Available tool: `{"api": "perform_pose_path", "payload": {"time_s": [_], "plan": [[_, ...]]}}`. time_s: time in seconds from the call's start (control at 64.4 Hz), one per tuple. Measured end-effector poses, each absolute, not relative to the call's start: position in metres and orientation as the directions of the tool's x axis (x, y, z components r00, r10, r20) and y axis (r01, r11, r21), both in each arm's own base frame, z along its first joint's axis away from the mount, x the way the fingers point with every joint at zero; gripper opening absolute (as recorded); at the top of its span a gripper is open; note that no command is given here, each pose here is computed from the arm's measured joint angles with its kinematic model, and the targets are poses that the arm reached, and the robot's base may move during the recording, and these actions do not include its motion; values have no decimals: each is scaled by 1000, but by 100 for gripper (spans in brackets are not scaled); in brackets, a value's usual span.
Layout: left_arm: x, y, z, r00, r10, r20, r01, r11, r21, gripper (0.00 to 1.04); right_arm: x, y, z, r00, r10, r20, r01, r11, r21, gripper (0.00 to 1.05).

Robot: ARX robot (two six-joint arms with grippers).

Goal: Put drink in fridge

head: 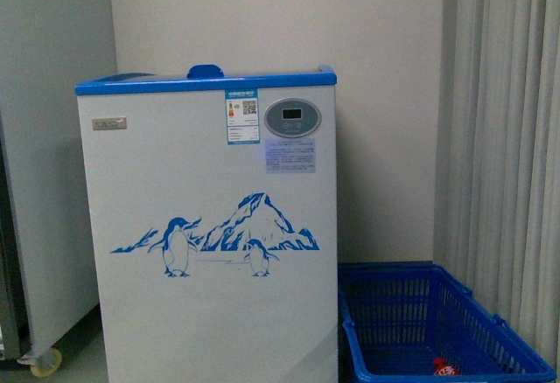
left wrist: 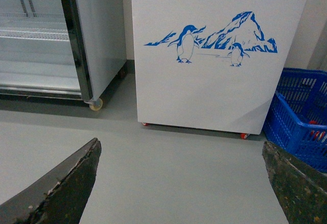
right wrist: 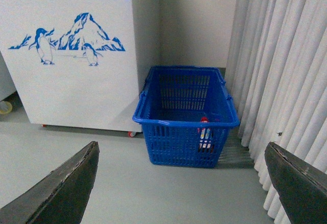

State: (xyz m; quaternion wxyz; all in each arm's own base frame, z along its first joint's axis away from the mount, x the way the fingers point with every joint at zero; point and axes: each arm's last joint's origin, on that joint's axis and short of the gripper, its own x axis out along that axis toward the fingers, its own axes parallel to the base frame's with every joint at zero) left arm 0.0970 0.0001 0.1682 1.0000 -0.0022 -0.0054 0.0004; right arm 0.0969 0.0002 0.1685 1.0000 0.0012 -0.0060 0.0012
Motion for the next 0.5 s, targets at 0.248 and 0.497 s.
{"api": "perform_pose_path", "payload": {"time_s": [0.248, 0.497], "plan": [[97, 0, 168, 1000, 1, 11, -1, 1000, -4, 97, 97, 0, 168, 1000, 2, 12, -2, 1000, 2, 97], [97, 0, 168, 1000, 1, 11, -1, 1000, -4, 97, 97, 0, 168, 1000, 2, 12, -2, 1000, 2, 97]]}}
